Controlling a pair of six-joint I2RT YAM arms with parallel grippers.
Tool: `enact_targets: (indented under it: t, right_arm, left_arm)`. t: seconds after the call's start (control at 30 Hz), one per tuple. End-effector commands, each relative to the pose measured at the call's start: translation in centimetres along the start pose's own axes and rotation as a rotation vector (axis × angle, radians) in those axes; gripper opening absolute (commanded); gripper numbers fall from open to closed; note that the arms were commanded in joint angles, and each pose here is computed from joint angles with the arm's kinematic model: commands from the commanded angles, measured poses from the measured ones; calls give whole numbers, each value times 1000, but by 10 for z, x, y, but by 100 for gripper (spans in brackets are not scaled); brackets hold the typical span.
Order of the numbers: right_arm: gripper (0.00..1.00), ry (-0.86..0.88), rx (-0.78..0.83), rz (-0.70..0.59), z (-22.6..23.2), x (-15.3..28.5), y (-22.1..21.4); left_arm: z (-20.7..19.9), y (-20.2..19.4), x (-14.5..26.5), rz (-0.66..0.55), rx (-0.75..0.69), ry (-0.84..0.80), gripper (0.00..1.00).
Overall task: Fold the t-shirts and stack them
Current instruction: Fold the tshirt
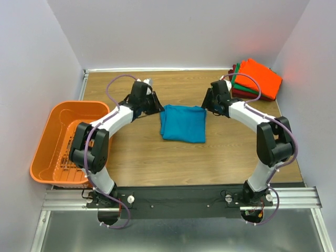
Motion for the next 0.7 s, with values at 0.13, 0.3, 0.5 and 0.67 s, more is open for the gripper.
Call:
enact_targets:
  t: [0.13, 0.3, 0.5, 0.67]
  right_arm:
    - [65, 21, 36, 53, 6, -31, 5]
    - [64, 45, 25, 73, 10, -37, 1]
    - [62, 62, 21, 95, 12, -41, -4]
    - [58, 64, 18, 98, 12, -39, -6]
  left_arm:
    - [23, -56, 11, 22, -66, 110, 30]
    - [29, -72, 11, 39, -87, 132, 30]
    - [36, -85, 9, 68, -98, 148, 30]
    - [36, -93, 8, 94, -112, 139, 30]
Point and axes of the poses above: each gripper's point midway between its finger pads, its own x axis back along the fingers, its own z axis along the line the jaws close on, y = z × x, the point moved 6 cm from there along x, back along the fingers, and after that the axes turned 15 degrees about x, right-handed, at the moved point
